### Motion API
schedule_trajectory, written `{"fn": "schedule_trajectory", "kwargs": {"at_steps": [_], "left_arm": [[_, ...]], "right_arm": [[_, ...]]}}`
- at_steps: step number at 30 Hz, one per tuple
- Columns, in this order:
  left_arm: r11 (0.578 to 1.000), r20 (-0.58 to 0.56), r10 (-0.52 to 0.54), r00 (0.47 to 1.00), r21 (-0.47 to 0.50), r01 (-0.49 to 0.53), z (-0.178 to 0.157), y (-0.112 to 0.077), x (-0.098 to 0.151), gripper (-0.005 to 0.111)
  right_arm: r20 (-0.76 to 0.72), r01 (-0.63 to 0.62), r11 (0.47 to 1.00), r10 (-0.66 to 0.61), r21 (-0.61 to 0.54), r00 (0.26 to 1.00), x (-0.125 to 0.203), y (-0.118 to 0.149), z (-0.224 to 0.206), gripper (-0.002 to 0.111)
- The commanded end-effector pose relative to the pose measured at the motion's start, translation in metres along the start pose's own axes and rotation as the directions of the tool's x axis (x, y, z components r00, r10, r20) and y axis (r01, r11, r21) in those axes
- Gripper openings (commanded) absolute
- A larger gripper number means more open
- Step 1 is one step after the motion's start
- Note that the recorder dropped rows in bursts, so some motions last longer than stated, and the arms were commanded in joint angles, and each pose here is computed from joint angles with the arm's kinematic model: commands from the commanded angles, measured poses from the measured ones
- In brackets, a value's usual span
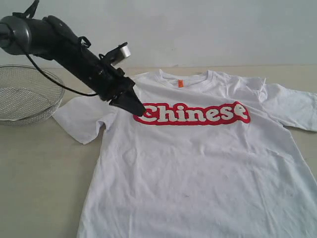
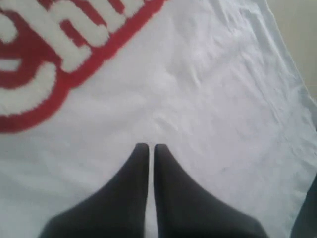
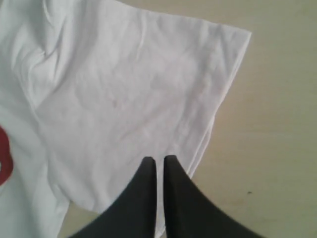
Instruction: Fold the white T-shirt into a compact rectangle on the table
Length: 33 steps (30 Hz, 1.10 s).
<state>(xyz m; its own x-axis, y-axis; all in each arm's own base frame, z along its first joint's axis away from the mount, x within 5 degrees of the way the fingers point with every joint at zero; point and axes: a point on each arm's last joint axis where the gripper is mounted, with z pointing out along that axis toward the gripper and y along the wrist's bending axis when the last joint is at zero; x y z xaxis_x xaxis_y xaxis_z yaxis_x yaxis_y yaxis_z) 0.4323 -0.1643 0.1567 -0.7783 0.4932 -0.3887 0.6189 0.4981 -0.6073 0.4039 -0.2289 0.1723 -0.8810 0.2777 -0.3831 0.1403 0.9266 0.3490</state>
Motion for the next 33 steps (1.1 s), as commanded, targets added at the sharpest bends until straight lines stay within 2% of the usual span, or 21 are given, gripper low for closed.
{"fn": "schedule_trajectory", "kwargs": {"at_steps": [1,5,7,21,30,31,33], "left_arm": [[0.999,-0.021,0.003,1.000,0.054,-0.002,0.003,-0.012,0.021,0.004],[0.999,-0.029,-0.017,0.999,0.040,0.018,0.007,-0.012,0.032,0.004],[0.999,-0.031,-0.023,0.999,0.038,0.024,0.008,-0.011,0.034,0.004],[1.000,0.004,-0.020,1.000,-0.007,0.020,0.007,-0.006,0.032,0.004],[1.000,0.013,-0.020,1.000,-0.020,0.020,0.007,-0.005,0.031,0.004],[1.000,0.013,-0.020,1.000,-0.020,0.020,0.007,-0.005,0.031,0.004],[1.000,0.013,-0.020,1.000,-0.020,0.020,0.007,-0.005,0.031,0.004]], "right_arm": [[0.052,0.026,0.997,-0.030,0.073,0.998,-0.004,-0.007,-0.006,0.016],[0.093,0.015,0.995,-0.025,0.103,0.995,-0.008,-0.010,-0.007,0.050],[0.106,-0.012,0.994,0.000,0.111,0.994,-0.009,-0.012,-0.005,0.060],[0.035,-0.169,0.985,0.168,0.021,0.985,0.009,-0.031,0.051,0.060],[-0.031,-0.137,0.991,0.137,0.005,0.990,0.015,-0.005,0.104,0.060],[-0.042,-0.137,0.991,0.137,0.002,0.990,0.017,-0.004,0.109,0.056],[-0.050,-0.140,0.990,0.140,0.008,0.989,0.019,-0.004,0.114,0.031]]}}
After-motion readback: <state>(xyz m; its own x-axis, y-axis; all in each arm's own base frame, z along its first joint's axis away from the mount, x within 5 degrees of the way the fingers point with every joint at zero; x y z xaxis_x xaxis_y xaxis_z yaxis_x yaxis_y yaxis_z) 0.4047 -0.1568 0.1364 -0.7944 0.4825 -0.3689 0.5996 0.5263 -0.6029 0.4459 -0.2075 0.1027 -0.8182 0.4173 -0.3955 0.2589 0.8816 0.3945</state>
